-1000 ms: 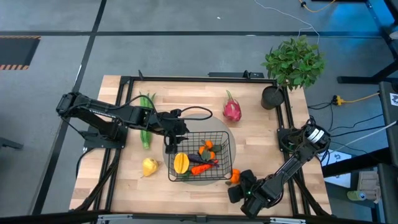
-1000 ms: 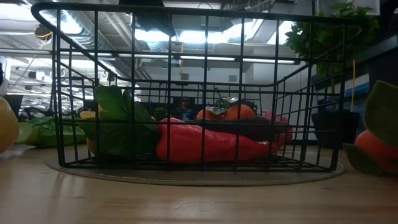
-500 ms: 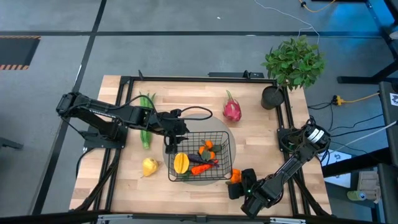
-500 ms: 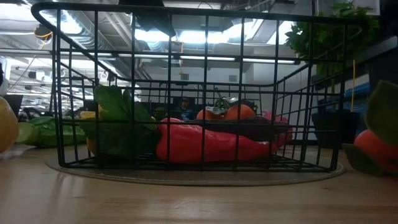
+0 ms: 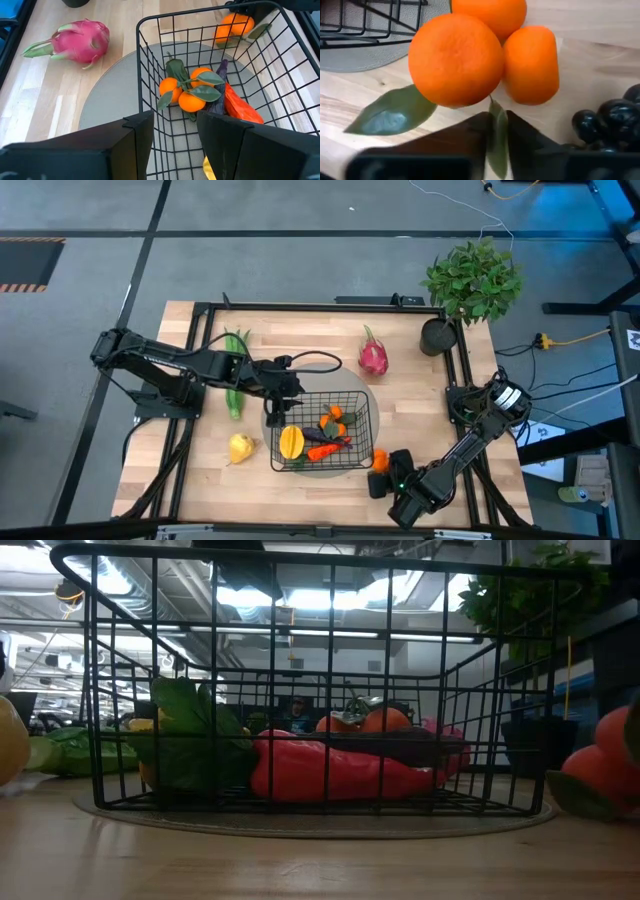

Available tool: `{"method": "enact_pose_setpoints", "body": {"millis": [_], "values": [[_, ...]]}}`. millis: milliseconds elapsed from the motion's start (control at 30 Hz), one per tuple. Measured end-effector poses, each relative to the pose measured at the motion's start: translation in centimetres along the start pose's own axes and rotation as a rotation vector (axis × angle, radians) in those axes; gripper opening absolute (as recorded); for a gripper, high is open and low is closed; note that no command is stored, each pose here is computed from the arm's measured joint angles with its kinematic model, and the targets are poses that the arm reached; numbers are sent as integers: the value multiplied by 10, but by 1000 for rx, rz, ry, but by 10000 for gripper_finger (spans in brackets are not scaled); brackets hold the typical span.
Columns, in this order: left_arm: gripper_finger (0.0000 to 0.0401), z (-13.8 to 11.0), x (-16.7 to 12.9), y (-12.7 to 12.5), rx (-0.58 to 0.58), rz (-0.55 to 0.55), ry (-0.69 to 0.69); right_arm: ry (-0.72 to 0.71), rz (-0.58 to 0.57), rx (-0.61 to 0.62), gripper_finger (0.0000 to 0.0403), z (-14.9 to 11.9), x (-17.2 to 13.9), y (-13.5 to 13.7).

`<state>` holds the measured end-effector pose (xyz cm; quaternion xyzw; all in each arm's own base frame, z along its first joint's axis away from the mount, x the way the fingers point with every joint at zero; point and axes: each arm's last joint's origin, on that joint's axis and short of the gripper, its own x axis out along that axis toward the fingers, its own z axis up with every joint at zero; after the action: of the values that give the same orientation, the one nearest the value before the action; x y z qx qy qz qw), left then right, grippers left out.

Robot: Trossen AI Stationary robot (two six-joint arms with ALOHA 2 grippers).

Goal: Build produce basket
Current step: Put the tangerines into the wire basket

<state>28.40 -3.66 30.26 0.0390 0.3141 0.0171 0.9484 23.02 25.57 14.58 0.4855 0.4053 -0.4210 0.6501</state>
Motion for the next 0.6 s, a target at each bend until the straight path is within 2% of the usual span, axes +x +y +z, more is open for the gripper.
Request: {"method": "enact_pose_setpoints", "body": {"millis": [67,267,433,600], "values": [[138,-1,2,0,2,0,10,-7,-8,-11,10,0,0,-1],[138,-5,12,-2,8,1,41,-6,-10,-34,2,0,0,-1],[138,-7,22,-4,12,2,62,53,-23,-34,1,0,-7,-1],[138,-5,20,-3,9,1,50,101,-11,-122,1,2,-24,5]]}}
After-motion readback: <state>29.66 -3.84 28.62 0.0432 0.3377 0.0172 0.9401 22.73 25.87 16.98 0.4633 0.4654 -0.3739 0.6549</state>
